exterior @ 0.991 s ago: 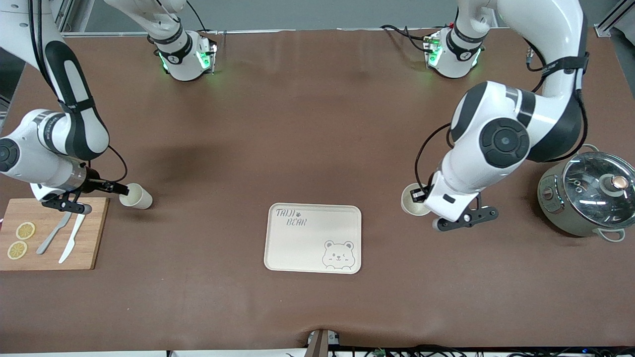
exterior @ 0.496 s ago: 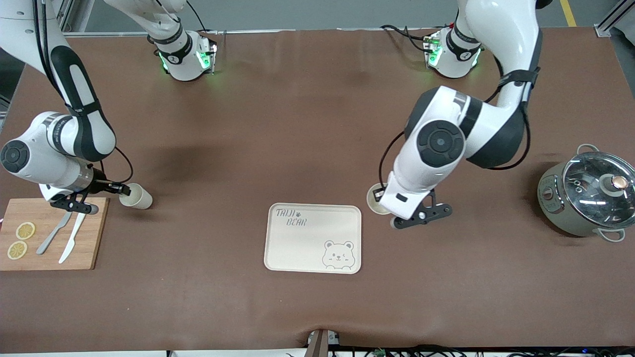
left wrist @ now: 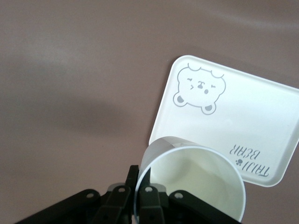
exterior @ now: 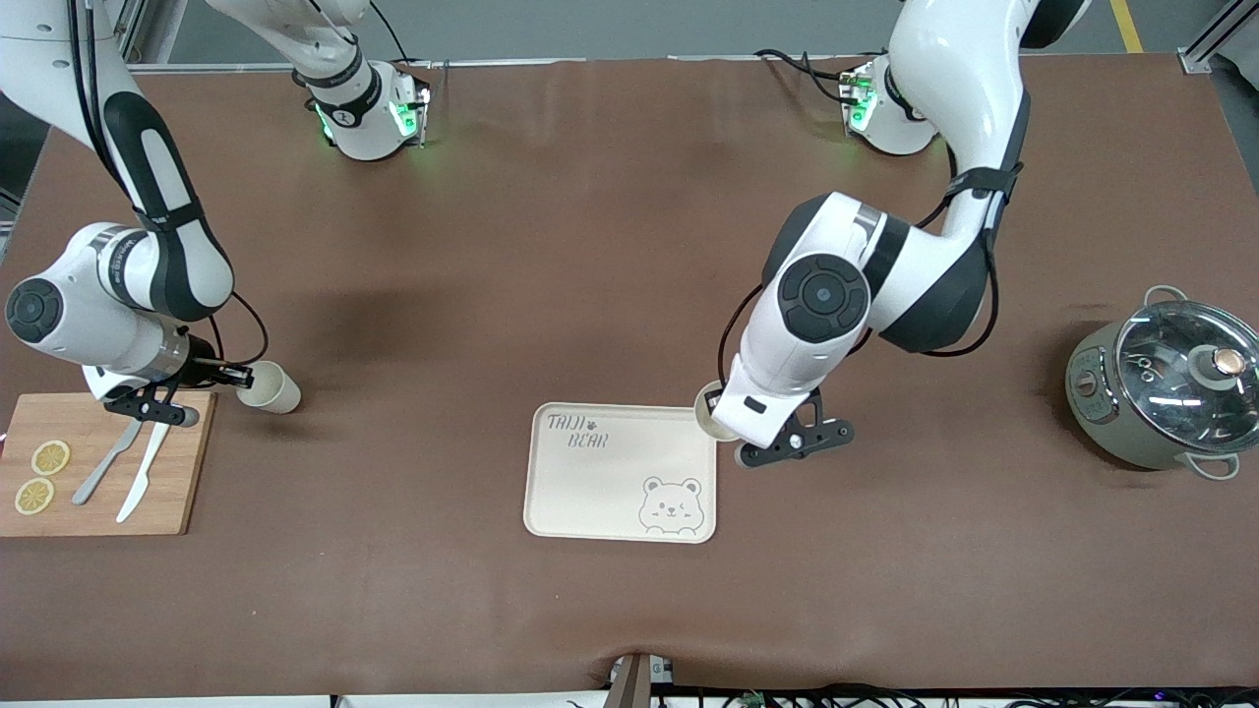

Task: Place white IKEA cup upright on tray with both arms
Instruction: 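Carry the held cup over the tray with the left gripper and lower it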

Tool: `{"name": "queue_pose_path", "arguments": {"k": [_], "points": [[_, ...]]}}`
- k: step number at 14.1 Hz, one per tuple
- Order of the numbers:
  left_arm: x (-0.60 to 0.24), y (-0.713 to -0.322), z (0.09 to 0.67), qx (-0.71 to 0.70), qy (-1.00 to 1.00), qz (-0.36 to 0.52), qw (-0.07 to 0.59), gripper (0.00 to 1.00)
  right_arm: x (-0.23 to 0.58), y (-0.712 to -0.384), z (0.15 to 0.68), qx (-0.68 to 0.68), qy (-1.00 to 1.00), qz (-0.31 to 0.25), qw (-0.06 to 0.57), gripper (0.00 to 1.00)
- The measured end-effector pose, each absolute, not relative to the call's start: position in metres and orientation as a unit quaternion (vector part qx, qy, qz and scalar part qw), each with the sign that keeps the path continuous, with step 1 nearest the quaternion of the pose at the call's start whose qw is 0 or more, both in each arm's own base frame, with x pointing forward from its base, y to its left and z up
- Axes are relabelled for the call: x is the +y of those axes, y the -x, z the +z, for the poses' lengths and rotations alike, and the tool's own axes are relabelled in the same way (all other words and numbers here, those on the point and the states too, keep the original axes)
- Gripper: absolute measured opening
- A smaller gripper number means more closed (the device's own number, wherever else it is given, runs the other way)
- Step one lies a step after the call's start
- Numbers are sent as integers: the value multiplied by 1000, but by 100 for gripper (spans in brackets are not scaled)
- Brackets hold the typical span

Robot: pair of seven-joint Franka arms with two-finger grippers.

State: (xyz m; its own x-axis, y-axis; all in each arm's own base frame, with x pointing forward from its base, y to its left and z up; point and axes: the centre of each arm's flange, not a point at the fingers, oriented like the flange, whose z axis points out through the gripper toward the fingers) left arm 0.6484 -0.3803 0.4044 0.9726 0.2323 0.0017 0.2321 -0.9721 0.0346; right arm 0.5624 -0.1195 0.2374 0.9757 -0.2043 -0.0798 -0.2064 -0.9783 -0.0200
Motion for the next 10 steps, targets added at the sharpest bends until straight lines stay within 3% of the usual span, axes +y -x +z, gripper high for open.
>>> {"name": "queue_pose_path", "arguments": {"k": [10], "points": [[-408,-660,352,106,-993,39,46,4,-119,-563,239,102,994,43,15,3]]}}
